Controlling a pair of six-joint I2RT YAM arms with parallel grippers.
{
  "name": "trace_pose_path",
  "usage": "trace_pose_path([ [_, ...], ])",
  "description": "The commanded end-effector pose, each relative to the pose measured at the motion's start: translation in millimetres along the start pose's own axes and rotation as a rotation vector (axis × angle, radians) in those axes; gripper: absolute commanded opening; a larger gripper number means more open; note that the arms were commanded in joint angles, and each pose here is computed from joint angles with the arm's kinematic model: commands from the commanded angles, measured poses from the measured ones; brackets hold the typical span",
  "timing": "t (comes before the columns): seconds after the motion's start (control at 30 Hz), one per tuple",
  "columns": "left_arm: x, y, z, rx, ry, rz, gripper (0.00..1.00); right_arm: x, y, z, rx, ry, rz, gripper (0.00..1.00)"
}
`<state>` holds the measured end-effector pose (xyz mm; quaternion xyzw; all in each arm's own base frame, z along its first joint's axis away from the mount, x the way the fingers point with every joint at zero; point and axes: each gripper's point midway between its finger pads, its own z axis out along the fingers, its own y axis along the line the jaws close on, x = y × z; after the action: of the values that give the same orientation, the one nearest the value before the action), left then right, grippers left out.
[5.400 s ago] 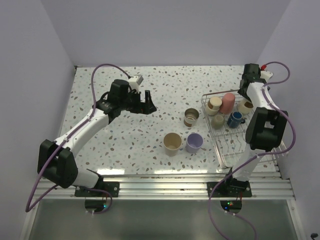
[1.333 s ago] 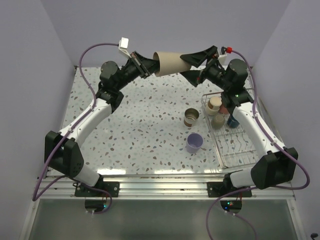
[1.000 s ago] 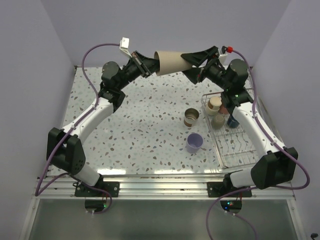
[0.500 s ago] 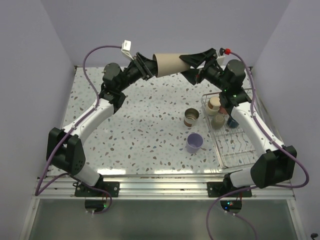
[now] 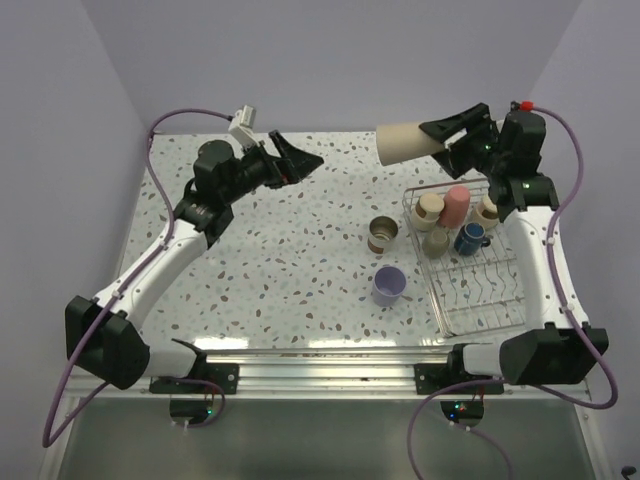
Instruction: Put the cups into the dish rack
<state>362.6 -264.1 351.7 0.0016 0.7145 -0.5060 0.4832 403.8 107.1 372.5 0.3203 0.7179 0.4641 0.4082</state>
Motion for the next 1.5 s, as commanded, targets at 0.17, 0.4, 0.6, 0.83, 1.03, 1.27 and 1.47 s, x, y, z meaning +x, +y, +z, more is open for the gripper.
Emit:
trace_pose_path([
  [0.17, 27, 55, -26, -0.252, 0.087, 0.117, 1.00, -69, -44, -111, 0.587, -0.327, -0.501, 0.00],
  [0.4, 42, 65, -36, -0.272, 0.139, 0.161, 1.00, -117, -70, -163, 0.957, -0.464, -0.741, 0.00],
  [0.6, 50, 70, -46, -0.284, 0.156, 0.195, 1.00, -131, -93, -173, 1.136, -0.482, -0.814, 0.00],
  [0.83, 63, 76, -50, -0.272, 0.182, 0.199, 1.00, -146, -131, -171, 1.218, -0.473, -0.755, 0.00],
  [1.03, 67, 78, -52, -0.268, 0.203, 0.215, 1.00, -146, -165, -159, 1.212, -0.479, -0.661, 0.00],
  [1.27, 72, 83, -50, -0.266, 0.227, 0.225, 1.00, -144, -200, -149, 1.211, -0.508, -0.587, 0.00],
  [1.47, 75, 87, -49, -0.276, 0.233, 0.233, 1.00, -146, -228, -151, 1.257, -0.507, -0.557, 0.00],
])
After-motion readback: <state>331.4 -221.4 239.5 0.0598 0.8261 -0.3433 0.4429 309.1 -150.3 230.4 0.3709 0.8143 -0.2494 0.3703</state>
